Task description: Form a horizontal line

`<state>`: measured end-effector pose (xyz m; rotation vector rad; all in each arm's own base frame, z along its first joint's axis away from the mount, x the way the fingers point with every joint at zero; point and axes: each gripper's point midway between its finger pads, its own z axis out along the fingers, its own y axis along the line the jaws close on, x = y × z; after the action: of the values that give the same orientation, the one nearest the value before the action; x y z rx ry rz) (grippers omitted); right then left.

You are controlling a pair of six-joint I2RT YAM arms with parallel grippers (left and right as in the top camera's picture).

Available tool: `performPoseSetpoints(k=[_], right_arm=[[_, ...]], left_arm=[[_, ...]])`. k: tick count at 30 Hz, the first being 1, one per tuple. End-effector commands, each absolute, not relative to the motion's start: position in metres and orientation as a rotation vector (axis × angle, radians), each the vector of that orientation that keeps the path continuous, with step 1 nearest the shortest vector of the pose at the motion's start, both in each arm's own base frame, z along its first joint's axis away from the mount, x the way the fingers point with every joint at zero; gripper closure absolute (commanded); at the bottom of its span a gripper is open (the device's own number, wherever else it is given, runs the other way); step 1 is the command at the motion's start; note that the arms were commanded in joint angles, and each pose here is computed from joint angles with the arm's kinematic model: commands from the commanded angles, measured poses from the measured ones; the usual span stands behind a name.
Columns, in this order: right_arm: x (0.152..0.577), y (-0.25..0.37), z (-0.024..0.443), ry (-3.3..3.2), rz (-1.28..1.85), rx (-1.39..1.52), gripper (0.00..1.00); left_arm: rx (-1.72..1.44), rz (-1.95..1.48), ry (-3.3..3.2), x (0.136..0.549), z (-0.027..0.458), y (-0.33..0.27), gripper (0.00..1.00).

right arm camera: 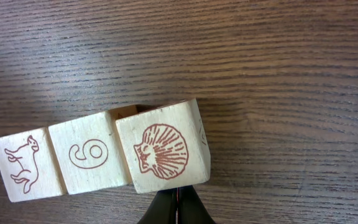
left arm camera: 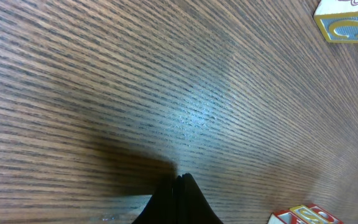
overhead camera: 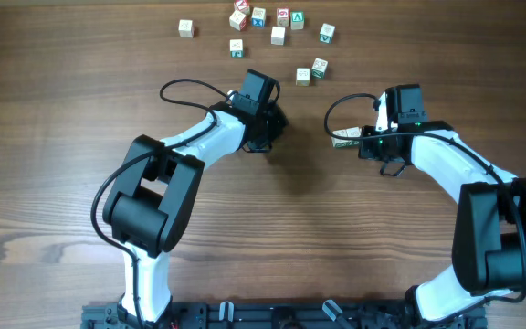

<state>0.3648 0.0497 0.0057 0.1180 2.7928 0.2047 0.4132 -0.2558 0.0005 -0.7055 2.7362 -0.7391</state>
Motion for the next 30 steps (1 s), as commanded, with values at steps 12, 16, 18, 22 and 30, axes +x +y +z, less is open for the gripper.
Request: performPoseSetpoints(k=[12, 16, 18, 22, 30], right_arm=[[0.364, 0.052, 0.000, 2.800, 0.224, 0.103, 0.96], [0.363, 0.052, 0.000, 2.801, 0.224, 0.104, 0.96], [0.362, 0.052, -0.001, 2.806, 0.223, 0.105, 0.96], [0.352, 0.051, -0.004, 2.851, 0.217, 0.110, 0.96], [0.344, 0.016, -0.008, 2.855, -0.050, 0.357, 0.96]], left_arm=[[-0.751, -0.632, 2.768, 0.405, -0.025, -0.242, 0.96], [-0.751, -0.632, 2.768, 0.405, -0.025, -0.242, 0.96], [-0.751, -0.632, 2.768, 0.405, -0.025, -0.242, 0.96], [-0.751, -0.632, 2.768, 0.405, -0.025, -0.242, 0.96], [-0.751, -0.632, 2.768, 0.405, -0.025, -0.242, 0.96]])
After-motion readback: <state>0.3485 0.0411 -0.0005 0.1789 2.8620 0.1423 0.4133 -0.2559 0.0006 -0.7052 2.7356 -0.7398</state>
